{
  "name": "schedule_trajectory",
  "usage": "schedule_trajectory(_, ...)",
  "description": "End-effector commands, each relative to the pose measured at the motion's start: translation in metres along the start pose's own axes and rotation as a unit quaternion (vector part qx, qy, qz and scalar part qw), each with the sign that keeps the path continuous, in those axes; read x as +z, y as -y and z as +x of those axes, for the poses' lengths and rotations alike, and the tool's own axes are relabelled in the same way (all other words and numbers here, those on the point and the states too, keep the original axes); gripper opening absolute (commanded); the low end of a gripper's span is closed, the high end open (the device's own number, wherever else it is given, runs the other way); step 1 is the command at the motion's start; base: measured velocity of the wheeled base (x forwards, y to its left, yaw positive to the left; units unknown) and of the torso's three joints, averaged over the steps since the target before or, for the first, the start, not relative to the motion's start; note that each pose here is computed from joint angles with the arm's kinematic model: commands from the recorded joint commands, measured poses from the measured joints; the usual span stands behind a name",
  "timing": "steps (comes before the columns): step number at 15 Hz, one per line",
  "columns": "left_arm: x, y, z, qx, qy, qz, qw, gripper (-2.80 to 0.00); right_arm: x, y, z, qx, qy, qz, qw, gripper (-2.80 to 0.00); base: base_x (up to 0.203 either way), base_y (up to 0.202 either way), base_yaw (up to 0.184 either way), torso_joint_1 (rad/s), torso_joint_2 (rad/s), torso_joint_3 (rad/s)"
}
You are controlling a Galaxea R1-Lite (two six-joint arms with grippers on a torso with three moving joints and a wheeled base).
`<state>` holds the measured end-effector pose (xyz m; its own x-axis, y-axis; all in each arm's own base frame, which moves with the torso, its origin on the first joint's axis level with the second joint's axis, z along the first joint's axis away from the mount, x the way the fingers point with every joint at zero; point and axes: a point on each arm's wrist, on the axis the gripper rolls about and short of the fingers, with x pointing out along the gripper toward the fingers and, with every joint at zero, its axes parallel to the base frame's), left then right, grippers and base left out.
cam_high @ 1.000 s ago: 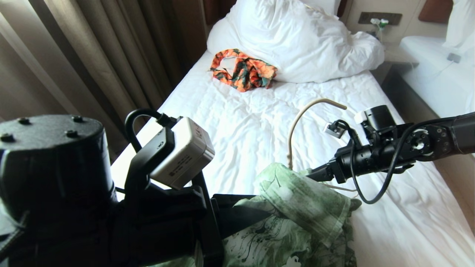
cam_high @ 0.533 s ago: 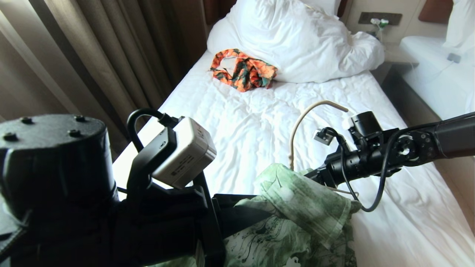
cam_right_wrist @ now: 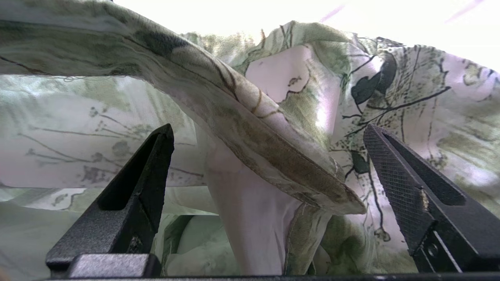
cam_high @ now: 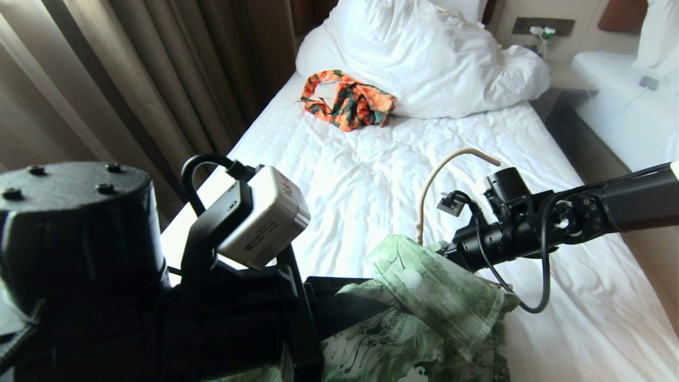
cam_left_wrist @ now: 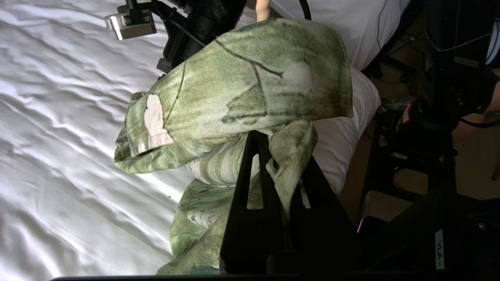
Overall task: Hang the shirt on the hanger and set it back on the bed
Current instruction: Hook the other side of the shirt onto the hanger
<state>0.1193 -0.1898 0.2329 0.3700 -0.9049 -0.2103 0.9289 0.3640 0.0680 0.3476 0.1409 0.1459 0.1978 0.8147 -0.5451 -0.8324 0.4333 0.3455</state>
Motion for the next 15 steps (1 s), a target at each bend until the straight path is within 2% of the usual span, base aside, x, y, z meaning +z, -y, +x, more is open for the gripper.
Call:
schedule_trajectory(1, 0.002, 0.0, 0.0, 0.001, 0.005, 0.001, 1.0, -2.8, -0.003, -0.001, 0.001, 0.004, -0.005, -0.003, 1.0, -2.8, 0.0, 0.0, 0.0, 0.0, 0.0, 0.0)
schedule_trajectory(10, 0.006, -0.001, -0.003, 0.008, 0.012, 0.002, 0.9999, -2.8, -0.007, -0.012, -0.015, 0.001, -0.013, 0.007, 1.0, -2.8, 0.0, 0.0, 0.0, 0.0, 0.0, 0.0)
schedule_trajectory(15, 0.006, 0.0, -0.004, 0.014, 0.012, 0.003, 0.9998, -2.8, -0.008, -0.005, -0.042, -0.027, 0.005, 0.021, 0.999, -2.8, 0.0, 0.0, 0.0, 0.0, 0.0, 0.0)
